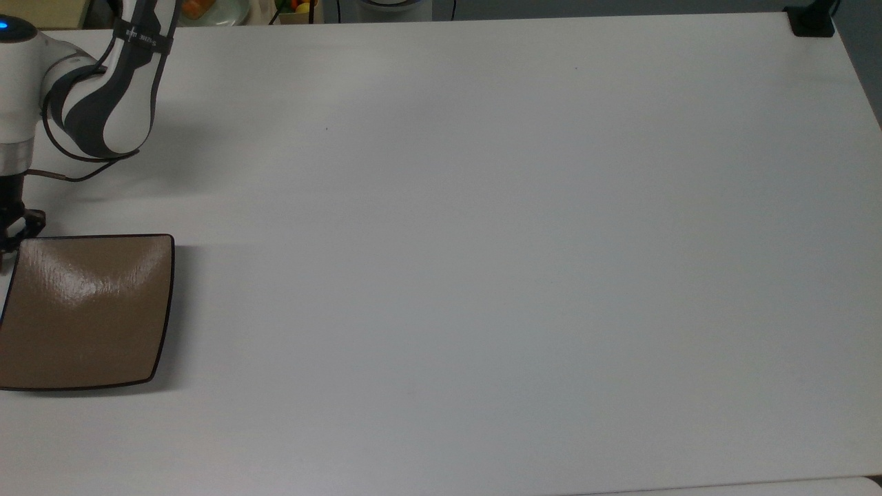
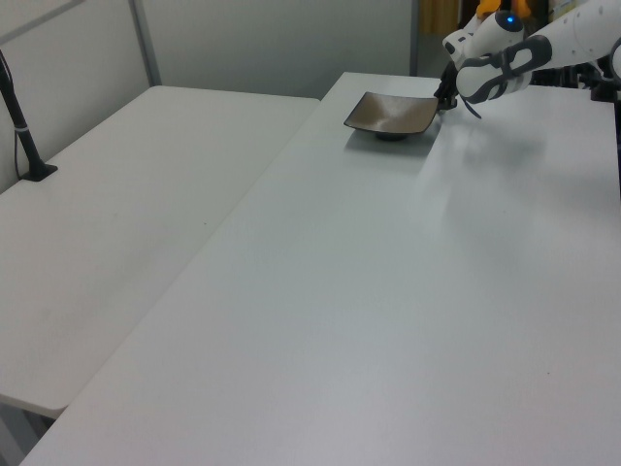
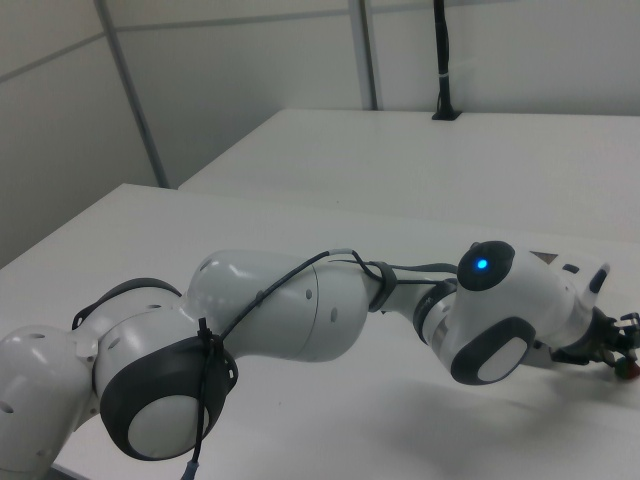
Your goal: Strawberries on a ceramic plate
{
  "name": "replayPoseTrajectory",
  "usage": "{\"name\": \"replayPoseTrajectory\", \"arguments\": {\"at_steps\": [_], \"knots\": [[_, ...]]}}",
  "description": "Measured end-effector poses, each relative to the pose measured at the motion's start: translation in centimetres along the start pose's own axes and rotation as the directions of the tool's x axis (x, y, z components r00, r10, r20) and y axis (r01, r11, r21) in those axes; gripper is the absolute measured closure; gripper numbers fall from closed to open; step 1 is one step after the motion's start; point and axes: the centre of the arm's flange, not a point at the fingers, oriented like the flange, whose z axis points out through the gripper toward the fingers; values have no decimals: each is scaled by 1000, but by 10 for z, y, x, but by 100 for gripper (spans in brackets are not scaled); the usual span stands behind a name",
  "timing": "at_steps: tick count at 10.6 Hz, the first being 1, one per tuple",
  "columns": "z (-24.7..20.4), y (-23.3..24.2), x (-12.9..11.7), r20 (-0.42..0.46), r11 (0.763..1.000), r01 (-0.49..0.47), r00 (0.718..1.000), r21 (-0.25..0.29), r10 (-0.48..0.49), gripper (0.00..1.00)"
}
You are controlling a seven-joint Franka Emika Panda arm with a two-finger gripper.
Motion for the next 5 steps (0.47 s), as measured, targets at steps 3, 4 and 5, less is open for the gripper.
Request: {"name": "replayPoseTrajectory", "arguments": {"at_steps": [3, 4, 5], "knots": [[0, 3, -3, 2, 1000, -4, 1000, -3, 4, 72], [0, 5, -7, 5, 1000, -8, 1000, -5, 8, 72], [0, 7, -10, 8, 1000, -12, 1000, -7, 12, 72]]}}
